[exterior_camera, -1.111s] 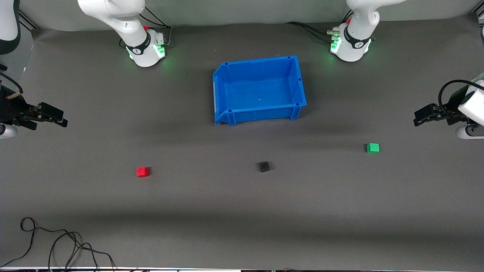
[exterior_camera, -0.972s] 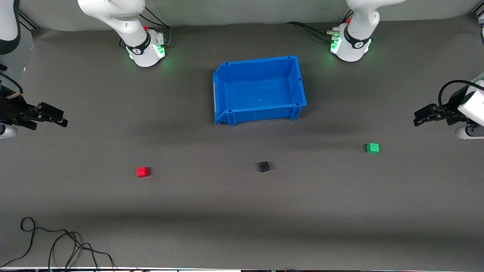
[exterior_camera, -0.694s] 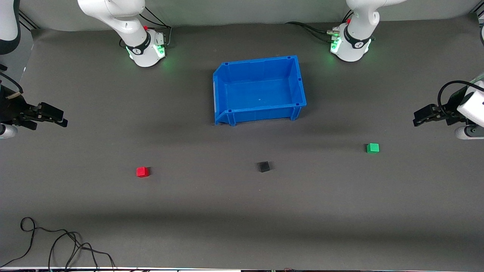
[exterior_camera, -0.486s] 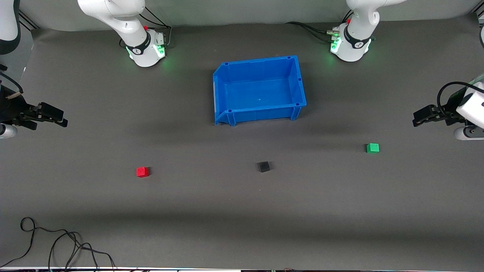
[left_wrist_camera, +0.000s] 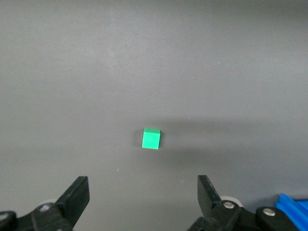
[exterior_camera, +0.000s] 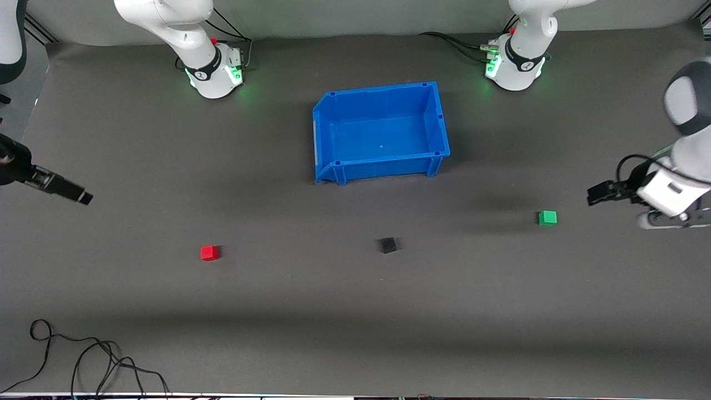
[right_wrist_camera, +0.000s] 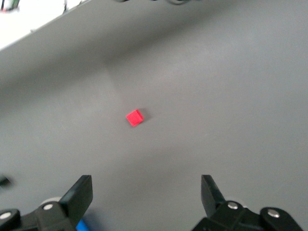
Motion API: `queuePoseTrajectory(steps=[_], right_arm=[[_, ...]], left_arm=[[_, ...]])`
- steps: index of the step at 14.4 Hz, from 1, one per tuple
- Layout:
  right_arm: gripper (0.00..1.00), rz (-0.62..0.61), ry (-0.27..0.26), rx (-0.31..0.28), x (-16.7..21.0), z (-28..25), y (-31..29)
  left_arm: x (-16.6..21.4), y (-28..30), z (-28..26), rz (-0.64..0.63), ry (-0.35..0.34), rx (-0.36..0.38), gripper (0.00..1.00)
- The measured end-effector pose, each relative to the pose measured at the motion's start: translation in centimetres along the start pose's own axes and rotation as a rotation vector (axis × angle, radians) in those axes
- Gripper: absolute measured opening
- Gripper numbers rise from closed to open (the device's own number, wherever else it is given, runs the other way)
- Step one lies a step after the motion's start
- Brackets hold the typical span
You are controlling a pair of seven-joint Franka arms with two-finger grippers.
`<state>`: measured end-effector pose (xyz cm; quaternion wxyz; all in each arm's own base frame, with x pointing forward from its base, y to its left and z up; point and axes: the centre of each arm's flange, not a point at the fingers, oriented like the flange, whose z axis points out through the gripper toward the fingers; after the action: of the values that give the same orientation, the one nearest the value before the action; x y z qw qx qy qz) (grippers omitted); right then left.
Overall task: Attach green and red cubes to black cube
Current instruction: 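Reach the right gripper to the red cube while the left gripper reaches the green cube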
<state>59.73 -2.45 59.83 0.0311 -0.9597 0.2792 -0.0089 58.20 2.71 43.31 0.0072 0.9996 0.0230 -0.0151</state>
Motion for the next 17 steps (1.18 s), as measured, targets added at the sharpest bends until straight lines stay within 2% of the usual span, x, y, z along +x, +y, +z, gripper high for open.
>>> queuePoseTrajectory(steps=[2,4,6,9,10,13,14,17], right_arm=[[1.0,0.269,-0.043,0.04,0.6,0.9,-0.8],[1.0,0.495,-0.087,0.048,1.1,2.3,-1.1],[1.0,0.629,-0.126,0.03,1.6,4.2,-1.4],[1.0,0.709,-0.236,0.019,2.1,9.0,-2.0],[1.0,0.726,-0.257,0.016,2.4,11.1,-1.9],[1.0,0.79,-0.284,0.036,2.7,18.5,-1.3],[1.0,0.813,-0.282,0.042,2.7,21.0,-1.0],[1.0,0.867,-0.278,0.047,2.5,28.7,-0.3]], left_arm=[[0.0,-0.1,4.4,-0.001,-0.004,-0.006,1.0],[0.1,-0.3,8.9,-0.006,-0.036,-0.014,1.0],[0.4,-0.9,13.3,-0.019,-0.073,-0.025,1.0],[0.6,-1.4,18.8,-0.022,-0.11,-0.035,0.97],[0.6,-1.4,20.2,0.002,-0.121,-0.021,0.93],[0.2,-0.9,23.5,0.084,-0.167,0.039,0.88],[0.1,-0.8,24.0,0.093,-0.177,0.043,0.83],[-0.1,-0.5,24.6,0.101,-0.188,0.042,0.78]])
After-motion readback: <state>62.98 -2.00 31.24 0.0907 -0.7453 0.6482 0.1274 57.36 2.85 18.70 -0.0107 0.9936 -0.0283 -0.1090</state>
